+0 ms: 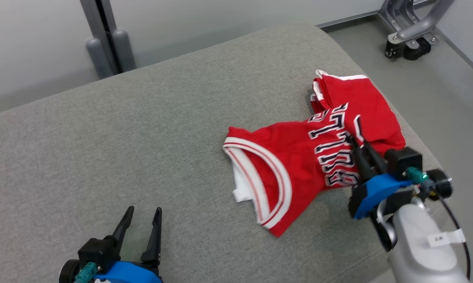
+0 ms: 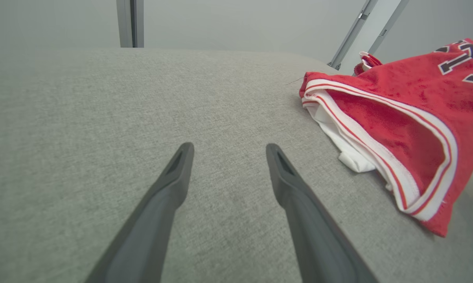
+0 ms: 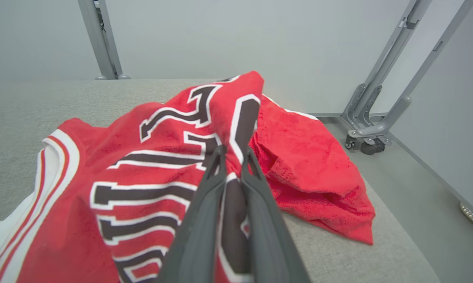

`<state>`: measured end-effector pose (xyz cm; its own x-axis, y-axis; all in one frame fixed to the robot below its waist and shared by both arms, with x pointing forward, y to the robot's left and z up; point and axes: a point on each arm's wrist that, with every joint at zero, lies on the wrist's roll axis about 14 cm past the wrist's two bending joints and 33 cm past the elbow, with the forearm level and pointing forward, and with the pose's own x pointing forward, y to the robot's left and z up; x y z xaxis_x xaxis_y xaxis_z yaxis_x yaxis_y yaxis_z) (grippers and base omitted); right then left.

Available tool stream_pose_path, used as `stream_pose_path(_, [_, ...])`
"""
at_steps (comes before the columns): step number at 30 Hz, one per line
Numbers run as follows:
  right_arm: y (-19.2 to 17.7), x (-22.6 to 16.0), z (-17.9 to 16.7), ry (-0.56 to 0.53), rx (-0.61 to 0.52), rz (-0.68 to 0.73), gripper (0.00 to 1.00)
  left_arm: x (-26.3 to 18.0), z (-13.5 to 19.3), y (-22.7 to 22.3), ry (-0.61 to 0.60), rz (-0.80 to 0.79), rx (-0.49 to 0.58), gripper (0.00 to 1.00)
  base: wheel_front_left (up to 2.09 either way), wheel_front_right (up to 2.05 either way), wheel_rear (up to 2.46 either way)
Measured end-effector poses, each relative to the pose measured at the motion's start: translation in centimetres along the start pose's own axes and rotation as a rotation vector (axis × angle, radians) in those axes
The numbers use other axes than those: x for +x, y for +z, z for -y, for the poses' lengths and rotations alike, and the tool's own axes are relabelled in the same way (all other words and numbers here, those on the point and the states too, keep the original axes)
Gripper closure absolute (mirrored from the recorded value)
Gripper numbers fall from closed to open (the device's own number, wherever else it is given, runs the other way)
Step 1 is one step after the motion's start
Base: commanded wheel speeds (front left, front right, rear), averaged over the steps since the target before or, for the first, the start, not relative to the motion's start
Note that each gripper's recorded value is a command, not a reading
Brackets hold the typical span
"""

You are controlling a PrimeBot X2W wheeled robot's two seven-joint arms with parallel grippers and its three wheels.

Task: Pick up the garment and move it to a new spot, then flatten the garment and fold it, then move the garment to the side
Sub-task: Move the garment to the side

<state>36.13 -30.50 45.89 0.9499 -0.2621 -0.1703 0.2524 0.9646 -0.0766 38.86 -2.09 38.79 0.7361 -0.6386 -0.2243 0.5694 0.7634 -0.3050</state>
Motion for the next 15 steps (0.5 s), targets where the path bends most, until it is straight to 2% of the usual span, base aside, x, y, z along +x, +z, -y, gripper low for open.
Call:
stream_pose_path(6, [5.7, 3.2, 5.2, -0.131, -0.225, 0.044, 1.00, -1.6, -3.0, -0.1, 0.077, -0.001, -0.001, 0.00, 0.00, 0.00, 0.00])
stream_pose_path(8, [7.3, 4.0, 6.5, -0.170, -0.269, 0.050, 1.00, -2.3, -4.1, -0.2, 0.106, -0.004, -0.001, 0.00, 0.00, 0.00, 0.00])
stream_pose_path(14, [9.5, 5.4, 10.7, -0.299, -0.410, -0.004, 1.00, -4.2, -6.7, -0.4, 0.186, -0.008, -0.011, 0.00, 0.00, 0.00, 0.00])
stream_pose_path(15, [9.6, 5.5, 11.4, -0.324, -0.424, -0.021, 0.27, -4.5, -7.1, -0.3, 0.198, -0.004, -0.009, 0.00, 0.00, 0.00, 0.00])
